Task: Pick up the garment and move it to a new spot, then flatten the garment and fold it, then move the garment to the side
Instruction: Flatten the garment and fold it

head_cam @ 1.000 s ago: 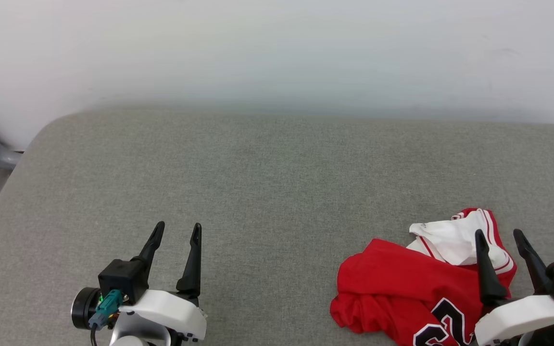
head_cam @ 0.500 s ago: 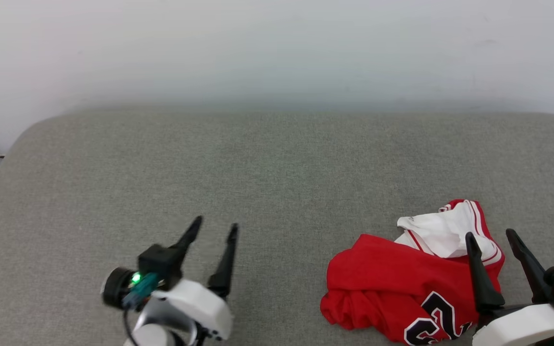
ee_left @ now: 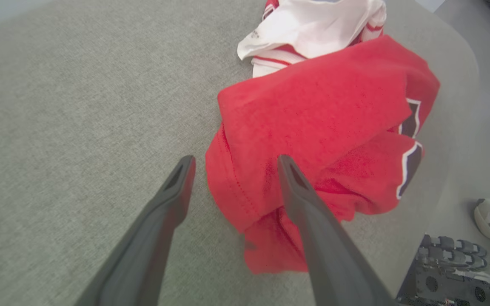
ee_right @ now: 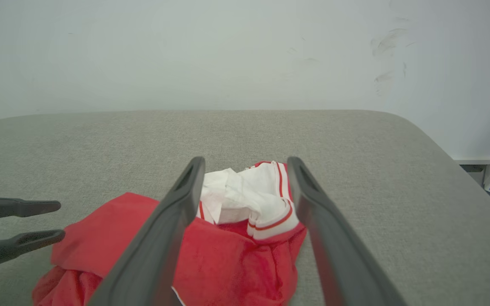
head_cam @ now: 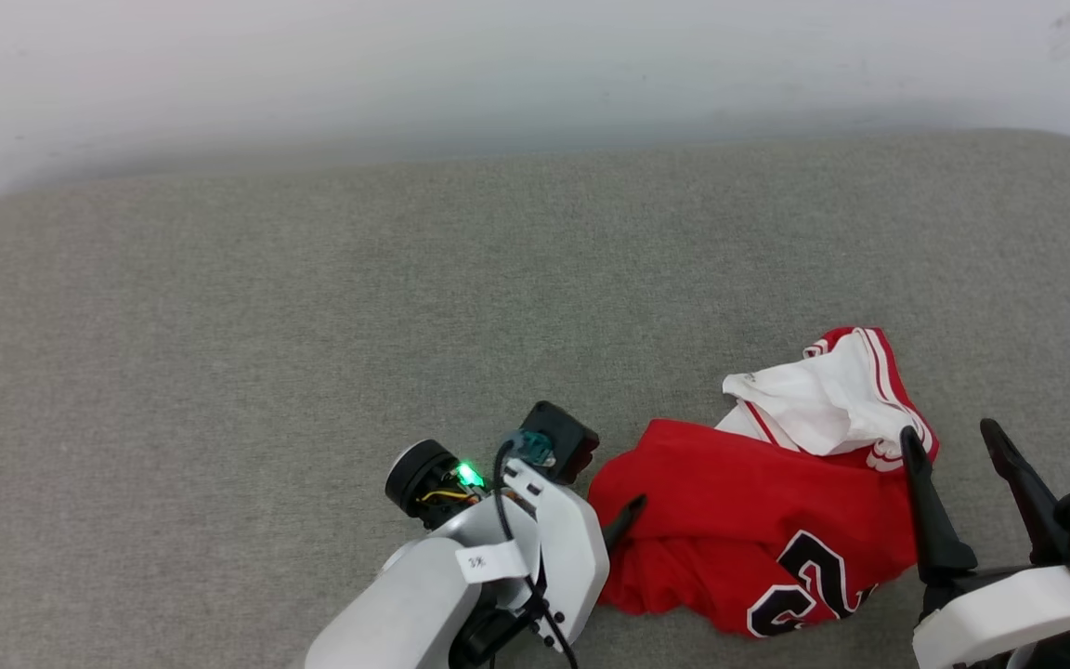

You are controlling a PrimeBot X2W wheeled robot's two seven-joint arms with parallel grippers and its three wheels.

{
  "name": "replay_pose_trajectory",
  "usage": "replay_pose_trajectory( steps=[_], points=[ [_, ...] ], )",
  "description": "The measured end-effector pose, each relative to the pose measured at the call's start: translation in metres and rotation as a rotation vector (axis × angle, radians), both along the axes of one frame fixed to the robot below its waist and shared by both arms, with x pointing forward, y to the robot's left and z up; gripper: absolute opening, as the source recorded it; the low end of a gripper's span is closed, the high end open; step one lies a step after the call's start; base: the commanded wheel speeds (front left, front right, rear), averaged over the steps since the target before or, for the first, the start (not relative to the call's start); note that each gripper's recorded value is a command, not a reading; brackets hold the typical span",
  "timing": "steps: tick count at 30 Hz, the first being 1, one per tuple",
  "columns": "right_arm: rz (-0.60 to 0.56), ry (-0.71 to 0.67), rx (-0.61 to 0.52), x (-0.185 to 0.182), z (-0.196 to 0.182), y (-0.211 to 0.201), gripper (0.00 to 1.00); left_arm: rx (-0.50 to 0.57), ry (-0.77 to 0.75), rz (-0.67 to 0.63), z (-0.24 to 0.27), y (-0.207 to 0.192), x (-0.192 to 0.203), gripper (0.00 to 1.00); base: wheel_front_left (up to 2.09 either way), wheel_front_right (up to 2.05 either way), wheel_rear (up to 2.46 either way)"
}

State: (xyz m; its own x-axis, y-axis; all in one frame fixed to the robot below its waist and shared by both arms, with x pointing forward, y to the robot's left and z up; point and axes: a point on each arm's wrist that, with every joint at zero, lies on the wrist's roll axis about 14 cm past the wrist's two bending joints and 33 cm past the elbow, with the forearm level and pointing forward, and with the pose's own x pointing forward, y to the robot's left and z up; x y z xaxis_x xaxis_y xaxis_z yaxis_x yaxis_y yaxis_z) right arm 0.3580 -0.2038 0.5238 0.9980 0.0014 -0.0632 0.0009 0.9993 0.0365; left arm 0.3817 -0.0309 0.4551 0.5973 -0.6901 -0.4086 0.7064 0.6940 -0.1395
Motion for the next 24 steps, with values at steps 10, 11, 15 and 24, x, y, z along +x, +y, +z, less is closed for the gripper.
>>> replay_pose_trajectory(
  steps=[10, 11, 15, 24],
  points=[
    [-0.048, 0.045, 0.028, 0.009, -0.020, -0.014, 1.00, 0.283, 0.214, -0.188, -0.064, -0.009, -0.002, 1.00, 0.00, 0.00, 0.00],
    [-0.055, 0.052, 0.034, 0.008, -0.023, -0.016, 1.00, 0.311, 0.237, -0.212, -0.071, -0.009, -0.006, 1.00, 0.00, 0.00, 0.00],
    [-0.085, 0.067, 0.045, 0.007, -0.032, -0.025, 1.00, 0.388, 0.285, -0.298, -0.084, -0.012, -0.012, 0.45, 0.00, 0.00, 0.00],
    [-0.109, 0.059, 0.054, 0.006, -0.032, -0.033, 1.00, 0.331, 0.193, -0.264, -0.072, -0.009, 0.006, 0.00, 0.00, 0.00, 0.00]
  ],
)
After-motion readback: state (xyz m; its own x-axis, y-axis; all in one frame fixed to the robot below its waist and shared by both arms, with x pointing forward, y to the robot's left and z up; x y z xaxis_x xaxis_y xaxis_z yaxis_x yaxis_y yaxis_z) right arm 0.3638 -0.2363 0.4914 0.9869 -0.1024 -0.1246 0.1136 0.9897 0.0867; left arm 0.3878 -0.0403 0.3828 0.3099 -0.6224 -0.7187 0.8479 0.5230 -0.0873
